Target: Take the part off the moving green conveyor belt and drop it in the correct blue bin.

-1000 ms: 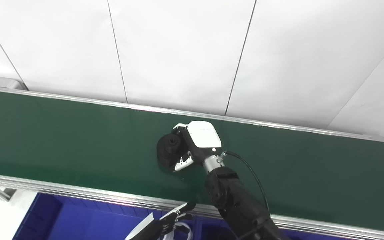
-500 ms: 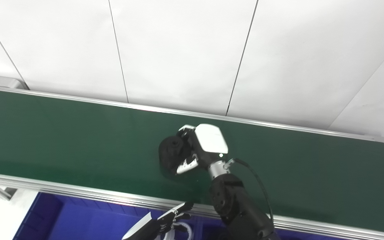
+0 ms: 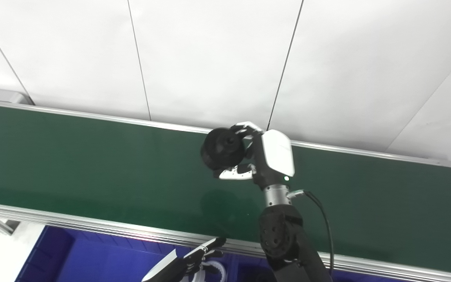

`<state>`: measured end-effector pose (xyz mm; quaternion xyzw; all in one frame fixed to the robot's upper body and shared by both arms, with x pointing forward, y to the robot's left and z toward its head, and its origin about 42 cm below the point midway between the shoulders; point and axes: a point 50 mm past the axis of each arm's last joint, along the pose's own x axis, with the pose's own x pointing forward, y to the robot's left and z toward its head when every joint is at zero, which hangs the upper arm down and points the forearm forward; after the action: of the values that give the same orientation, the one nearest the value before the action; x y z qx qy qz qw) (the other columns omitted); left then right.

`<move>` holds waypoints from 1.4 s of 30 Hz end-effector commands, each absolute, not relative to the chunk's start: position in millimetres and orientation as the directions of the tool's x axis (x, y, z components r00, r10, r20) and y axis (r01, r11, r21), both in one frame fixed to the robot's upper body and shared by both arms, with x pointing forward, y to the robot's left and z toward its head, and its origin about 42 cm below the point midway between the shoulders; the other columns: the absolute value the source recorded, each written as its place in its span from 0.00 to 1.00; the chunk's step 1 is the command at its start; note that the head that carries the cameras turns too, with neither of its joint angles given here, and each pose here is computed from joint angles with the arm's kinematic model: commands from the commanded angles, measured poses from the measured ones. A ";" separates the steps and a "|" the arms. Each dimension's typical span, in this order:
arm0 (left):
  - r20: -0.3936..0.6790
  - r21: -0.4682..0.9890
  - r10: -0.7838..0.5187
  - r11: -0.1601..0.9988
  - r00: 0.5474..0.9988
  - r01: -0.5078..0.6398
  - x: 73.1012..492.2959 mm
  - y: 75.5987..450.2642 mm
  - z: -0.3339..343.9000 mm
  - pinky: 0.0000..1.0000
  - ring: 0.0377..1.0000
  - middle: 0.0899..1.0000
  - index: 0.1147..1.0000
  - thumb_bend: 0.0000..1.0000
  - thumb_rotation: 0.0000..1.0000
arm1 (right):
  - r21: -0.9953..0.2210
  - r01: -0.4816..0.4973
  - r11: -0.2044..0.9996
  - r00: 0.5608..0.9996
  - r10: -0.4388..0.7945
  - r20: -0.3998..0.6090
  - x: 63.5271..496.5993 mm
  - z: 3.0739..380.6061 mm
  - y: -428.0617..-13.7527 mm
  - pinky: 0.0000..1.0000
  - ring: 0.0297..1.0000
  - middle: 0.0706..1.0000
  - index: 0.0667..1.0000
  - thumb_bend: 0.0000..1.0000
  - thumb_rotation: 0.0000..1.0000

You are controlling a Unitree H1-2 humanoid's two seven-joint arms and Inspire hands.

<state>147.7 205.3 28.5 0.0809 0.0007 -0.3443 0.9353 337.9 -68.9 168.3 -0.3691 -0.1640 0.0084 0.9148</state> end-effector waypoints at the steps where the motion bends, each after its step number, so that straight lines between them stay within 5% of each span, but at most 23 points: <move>1: -0.004 0.179 -0.649 0.748 0.761 0.639 149.0 204.7 38.3 0.78 0.93 0.99 0.96 0.93 0.23 | -0.620 0.173 0.765 0.919 0.100 0.380 327.8 188.6 -74.0 0.23 0.30 0.37 0.48 0.52 0.00; 5: 0.001 0.182 -0.652 0.746 0.758 0.641 146.4 205.4 41.0 0.79 0.93 0.99 0.96 0.94 0.20 | -0.593 0.205 0.779 0.919 0.054 0.389 295.4 190.0 -92.1 0.21 0.27 0.42 0.46 0.52 0.00; 15: -0.002 0.177 -0.652 0.746 0.758 0.642 138.6 210.4 43.5 0.78 0.94 1.00 1.00 0.92 0.22 | -0.615 0.198 0.763 0.940 0.031 0.341 195.8 173.1 -141.5 0.34 0.37 0.43 0.51 0.51 0.00; 26: 0.068 0.173 -0.629 0.772 0.775 0.612 140.0 218.0 63.0 0.88 0.96 1.00 1.00 0.91 0.24 | -0.652 0.034 0.758 0.995 0.036 0.094 80.9 142.5 -175.1 0.37 0.38 0.43 0.51 0.51 0.00; 41: 0.095 0.191 -0.608 0.788 0.788 0.585 146.0 215.3 80.0 0.85 0.95 0.98 1.00 0.96 0.27 | -0.805 -0.225 0.548 0.972 0.064 -0.228 84.0 100.1 -204.9 0.49 0.41 0.43 0.51 0.51 0.00; 42: 0.095 0.189 -0.607 0.789 0.789 0.584 145.6 215.2 79.8 0.85 0.95 0.97 0.99 0.96 0.27 | -0.810 -0.257 0.527 0.962 0.060 -0.266 87.4 97.7 -204.1 0.55 0.51 0.54 0.58 0.58 0.04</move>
<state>144.9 214.8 71.3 0.0736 -0.0576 -0.3227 0.9419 81.9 -204.9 93.0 -0.4671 0.0951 0.0932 0.8741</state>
